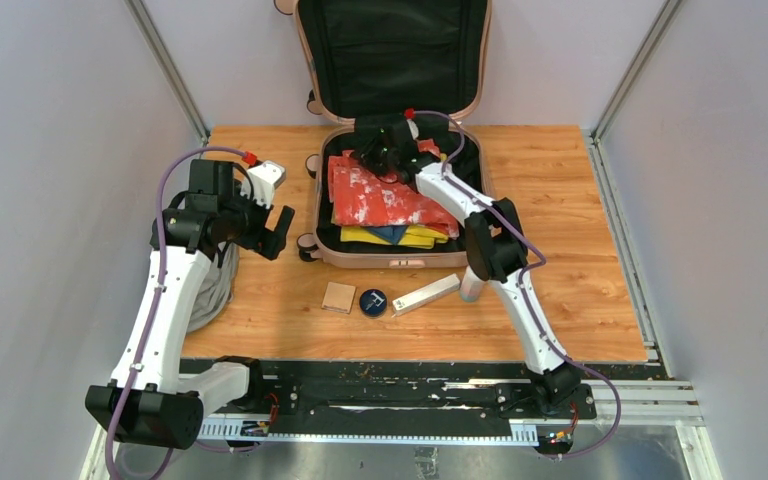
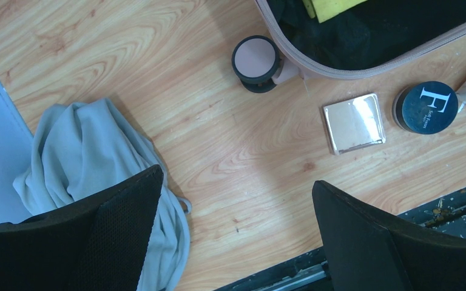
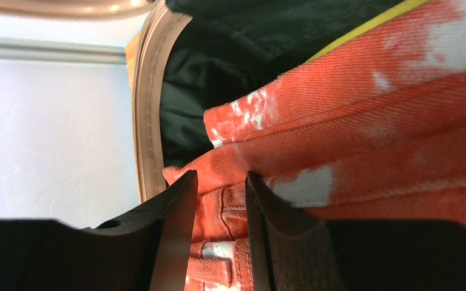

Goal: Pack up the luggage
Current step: Place the clothes in the luggage.

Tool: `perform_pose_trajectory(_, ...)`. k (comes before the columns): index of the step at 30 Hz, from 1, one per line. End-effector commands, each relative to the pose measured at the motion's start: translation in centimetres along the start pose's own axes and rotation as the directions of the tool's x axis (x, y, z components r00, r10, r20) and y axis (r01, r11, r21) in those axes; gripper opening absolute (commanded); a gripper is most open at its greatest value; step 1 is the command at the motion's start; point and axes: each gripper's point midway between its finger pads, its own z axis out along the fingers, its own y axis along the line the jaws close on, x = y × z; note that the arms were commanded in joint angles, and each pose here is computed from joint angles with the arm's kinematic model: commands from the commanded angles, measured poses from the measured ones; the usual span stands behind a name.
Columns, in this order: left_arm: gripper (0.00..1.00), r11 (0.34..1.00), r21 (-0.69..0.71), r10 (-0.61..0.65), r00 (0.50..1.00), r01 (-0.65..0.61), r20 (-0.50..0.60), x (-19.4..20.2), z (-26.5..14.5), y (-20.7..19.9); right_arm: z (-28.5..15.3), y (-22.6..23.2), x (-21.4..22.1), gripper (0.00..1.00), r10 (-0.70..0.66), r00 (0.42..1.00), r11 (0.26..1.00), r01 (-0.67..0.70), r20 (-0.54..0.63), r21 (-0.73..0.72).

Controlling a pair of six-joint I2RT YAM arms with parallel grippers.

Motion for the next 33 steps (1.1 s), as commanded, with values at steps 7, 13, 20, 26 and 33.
perform_pose_trajectory(7,1.00,1.000,-0.005,-0.006,0.999,0.006,0.040,-0.6,-0.8,0.0,-0.6,-7.5,-2.8,0.47,-0.109,0.992,0.949,0.087,0.057,0.303)
perform_pose_trajectory(13,1.00,1.000,0.012,-0.003,0.998,0.002,0.062,-1.1,-1.1,-0.4,-5.5,1.8,-8.2,0.70,-0.136,0.989,0.990,0.134,0.058,0.050)
perform_pose_trajectory(20,1.00,0.997,0.076,-0.023,0.997,0.017,0.068,-2.1,-0.5,-1.1,-13.1,-5.0,-11.8,0.61,-0.056,0.997,0.989,0.048,0.054,0.138)
perform_pose_trajectory(26,1.00,0.991,0.131,-0.034,0.998,0.027,0.051,-3.5,1.8,-1.4,-13.6,-15.7,-7.0,0.46,0.103,0.988,0.957,-0.067,-0.114,0.283)
perform_pose_trajectory(33,1.00,0.982,0.179,0.062,0.997,-0.068,0.038,-7.8,7.1,-4.3,-14.6,-19.2,-2.0,0.39,0.111,0.964,0.931,-0.015,-0.243,0.364)
